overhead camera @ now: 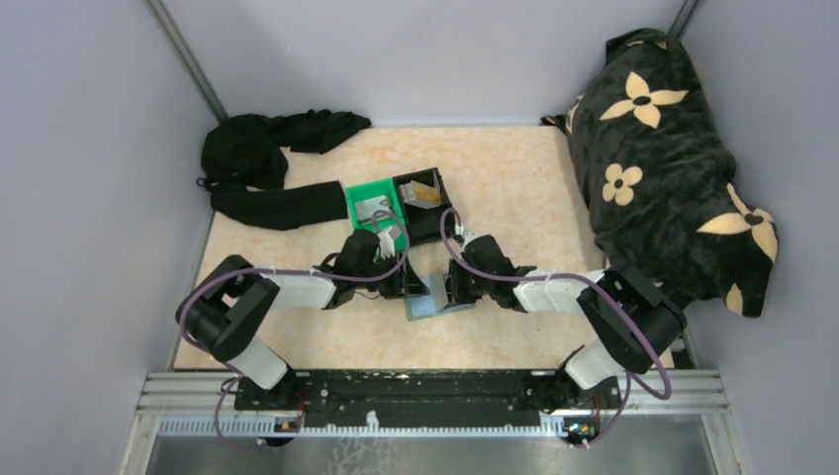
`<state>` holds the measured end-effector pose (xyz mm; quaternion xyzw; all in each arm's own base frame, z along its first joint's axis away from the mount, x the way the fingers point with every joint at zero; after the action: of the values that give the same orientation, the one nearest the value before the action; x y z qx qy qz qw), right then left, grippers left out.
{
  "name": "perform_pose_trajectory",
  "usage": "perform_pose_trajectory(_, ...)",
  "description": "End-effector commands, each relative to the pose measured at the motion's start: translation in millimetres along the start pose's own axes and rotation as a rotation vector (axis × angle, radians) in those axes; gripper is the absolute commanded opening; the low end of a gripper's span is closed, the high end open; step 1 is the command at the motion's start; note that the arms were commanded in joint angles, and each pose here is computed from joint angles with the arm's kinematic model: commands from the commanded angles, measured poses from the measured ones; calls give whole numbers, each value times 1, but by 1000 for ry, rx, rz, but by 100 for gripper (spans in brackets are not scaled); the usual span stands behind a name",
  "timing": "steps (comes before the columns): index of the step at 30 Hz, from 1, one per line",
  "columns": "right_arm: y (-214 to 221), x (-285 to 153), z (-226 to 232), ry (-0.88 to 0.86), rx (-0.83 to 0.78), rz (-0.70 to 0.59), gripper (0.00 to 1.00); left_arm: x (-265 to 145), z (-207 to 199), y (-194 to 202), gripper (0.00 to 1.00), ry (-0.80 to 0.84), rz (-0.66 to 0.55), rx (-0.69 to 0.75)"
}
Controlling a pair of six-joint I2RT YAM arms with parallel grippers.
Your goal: Take the credit cards out of the card holder
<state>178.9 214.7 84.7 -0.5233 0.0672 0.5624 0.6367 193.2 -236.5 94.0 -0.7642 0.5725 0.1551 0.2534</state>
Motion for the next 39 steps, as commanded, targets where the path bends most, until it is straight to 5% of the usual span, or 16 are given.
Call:
perform_pose_trajectory(1,-11,-7,5,-5,-25,-50,0,1,6,3,44,-4,4,-8)
perform_pose_trajectory(14,-13,-31,-24,119,10,-79,0,10,12,5,43,5,42,-22)
perform_pose_trajectory(39,-7,-18,-27,76,10,-40,0,12,9,3,43,31,47,-23)
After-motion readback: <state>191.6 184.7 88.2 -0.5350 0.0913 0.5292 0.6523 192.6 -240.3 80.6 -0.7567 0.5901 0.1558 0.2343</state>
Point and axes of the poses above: each gripper's point midway between its finger pads, its own x axis out along the fingers, its own z axis along the line the jaws close on, y = z × x, the point moved 9 cm from there along -x, back along the fingers, and after that the axes turned 12 degrees about -x, right-handed, at the moved point
